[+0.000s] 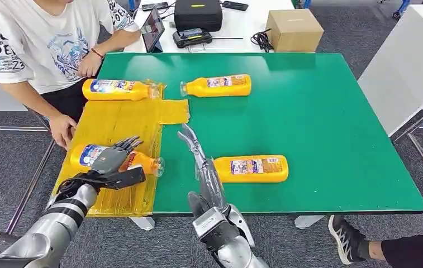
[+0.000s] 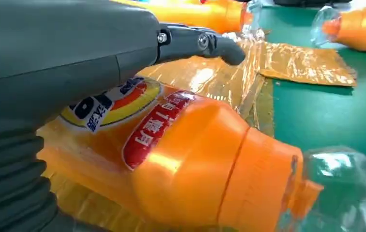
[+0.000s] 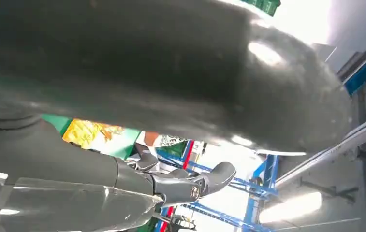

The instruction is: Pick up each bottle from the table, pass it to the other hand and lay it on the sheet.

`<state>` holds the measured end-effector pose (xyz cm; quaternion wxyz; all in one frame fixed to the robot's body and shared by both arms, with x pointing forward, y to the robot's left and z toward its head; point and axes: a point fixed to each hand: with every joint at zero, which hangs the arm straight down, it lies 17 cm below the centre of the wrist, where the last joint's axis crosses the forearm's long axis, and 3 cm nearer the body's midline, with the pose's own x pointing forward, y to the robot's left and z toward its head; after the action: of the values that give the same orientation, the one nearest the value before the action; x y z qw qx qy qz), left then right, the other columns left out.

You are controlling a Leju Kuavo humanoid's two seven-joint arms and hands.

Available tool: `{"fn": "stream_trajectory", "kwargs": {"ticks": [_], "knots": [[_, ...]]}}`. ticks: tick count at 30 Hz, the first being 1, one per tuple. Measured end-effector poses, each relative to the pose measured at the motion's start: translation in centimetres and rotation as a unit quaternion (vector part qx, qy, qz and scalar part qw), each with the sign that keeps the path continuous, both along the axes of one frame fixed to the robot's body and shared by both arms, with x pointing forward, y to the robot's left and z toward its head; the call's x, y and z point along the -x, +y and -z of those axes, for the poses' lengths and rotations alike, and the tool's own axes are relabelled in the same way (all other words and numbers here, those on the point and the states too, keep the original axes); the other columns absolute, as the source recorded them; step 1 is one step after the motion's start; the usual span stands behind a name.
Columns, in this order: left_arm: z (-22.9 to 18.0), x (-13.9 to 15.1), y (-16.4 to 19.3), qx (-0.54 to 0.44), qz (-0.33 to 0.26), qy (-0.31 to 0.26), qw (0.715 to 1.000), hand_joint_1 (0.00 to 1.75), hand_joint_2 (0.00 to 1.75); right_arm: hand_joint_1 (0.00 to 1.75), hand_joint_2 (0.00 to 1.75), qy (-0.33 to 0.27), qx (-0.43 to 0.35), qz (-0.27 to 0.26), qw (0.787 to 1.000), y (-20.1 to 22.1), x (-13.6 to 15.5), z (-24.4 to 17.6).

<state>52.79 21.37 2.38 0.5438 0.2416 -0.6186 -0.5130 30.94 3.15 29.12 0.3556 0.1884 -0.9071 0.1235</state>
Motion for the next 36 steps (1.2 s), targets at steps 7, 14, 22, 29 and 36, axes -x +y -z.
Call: {"fn": "stream_trajectory", "kwargs": {"ticks": [7, 14, 22, 29, 36], "knots": [[0.2, 0.1, 0.0, 0.000, 0.000, 0.002, 1.000, 0.00, 0.00, 0.00, 0.00, 0.003, 0.000, 0.003, 1.000, -0.1, -0.2, 0.1], [0.7, 0.4, -0.4, 0.028, 0.006, 0.039, 0.999, 0.00, 0.00, 0.00, 0.00, 0.004, 0.006, 0.001, 1.000, 0.1, -0.2, 0.5], [0.0, 1.4, -2.1, 0.185, 0.021, 0.097, 0.978, 0.00, 0.00, 0.00, 0.00, 0.013, 0.018, -0.005, 1.000, 0.7, -0.4, 1.5], [-4.8, 0.2, 0.1, 0.306, -0.074, -0.048, 0.948, 0.00, 0.00, 0.00, 0.00, 0.017, 0.028, 0.005, 0.999, 0.8, -0.8, 2.3], [-13.1, 0.7, 7.2, 0.350, -0.238, -0.263, 0.867, 0.00, 0.00, 0.00, 1.75, 0.012, 0.038, 0.028, 0.999, 0.8, -1.2, 2.8]]}}
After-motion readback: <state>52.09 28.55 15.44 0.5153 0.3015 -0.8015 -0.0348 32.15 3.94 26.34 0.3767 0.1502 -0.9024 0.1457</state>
